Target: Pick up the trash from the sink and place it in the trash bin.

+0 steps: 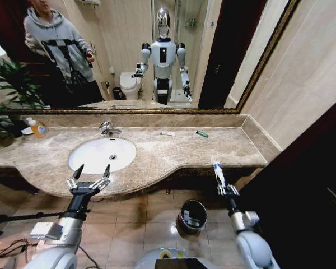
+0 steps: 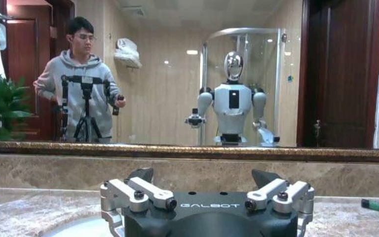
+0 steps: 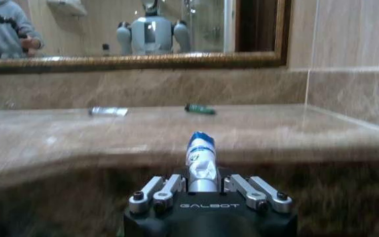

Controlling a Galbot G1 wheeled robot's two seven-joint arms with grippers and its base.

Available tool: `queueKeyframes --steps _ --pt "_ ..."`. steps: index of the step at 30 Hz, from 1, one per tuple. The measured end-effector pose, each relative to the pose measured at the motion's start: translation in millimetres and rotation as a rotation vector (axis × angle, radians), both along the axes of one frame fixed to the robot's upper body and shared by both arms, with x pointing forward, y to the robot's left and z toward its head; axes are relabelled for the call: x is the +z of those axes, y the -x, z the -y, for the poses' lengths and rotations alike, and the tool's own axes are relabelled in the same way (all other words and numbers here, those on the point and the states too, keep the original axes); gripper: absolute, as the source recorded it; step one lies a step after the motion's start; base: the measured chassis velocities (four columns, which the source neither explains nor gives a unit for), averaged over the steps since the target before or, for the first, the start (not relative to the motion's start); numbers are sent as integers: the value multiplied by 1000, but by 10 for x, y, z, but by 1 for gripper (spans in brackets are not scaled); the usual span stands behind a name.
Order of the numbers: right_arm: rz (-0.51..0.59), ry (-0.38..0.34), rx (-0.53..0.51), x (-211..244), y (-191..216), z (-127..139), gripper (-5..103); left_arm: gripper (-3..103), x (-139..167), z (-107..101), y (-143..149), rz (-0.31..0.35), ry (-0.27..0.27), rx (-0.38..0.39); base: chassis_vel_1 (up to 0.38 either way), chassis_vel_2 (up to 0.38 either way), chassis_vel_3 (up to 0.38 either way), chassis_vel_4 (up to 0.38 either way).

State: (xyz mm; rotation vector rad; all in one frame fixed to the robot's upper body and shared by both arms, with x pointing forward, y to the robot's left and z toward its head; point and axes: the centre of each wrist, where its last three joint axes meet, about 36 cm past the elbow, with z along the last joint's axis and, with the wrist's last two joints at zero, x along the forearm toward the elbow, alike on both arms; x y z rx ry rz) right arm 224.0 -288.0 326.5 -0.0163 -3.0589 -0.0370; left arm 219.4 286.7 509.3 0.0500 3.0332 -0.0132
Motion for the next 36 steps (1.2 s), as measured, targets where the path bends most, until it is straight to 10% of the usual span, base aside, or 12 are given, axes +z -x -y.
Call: queueKeyframes --steps 12,36 --pt "-158 63 45 -907 307 -118 24 100 0 0 0 0 0 0 0 0 0 0" --pt "-573 147 162 -2452 -467 -78 24 100 0 0 0 0 0 0 0 0 0 0"
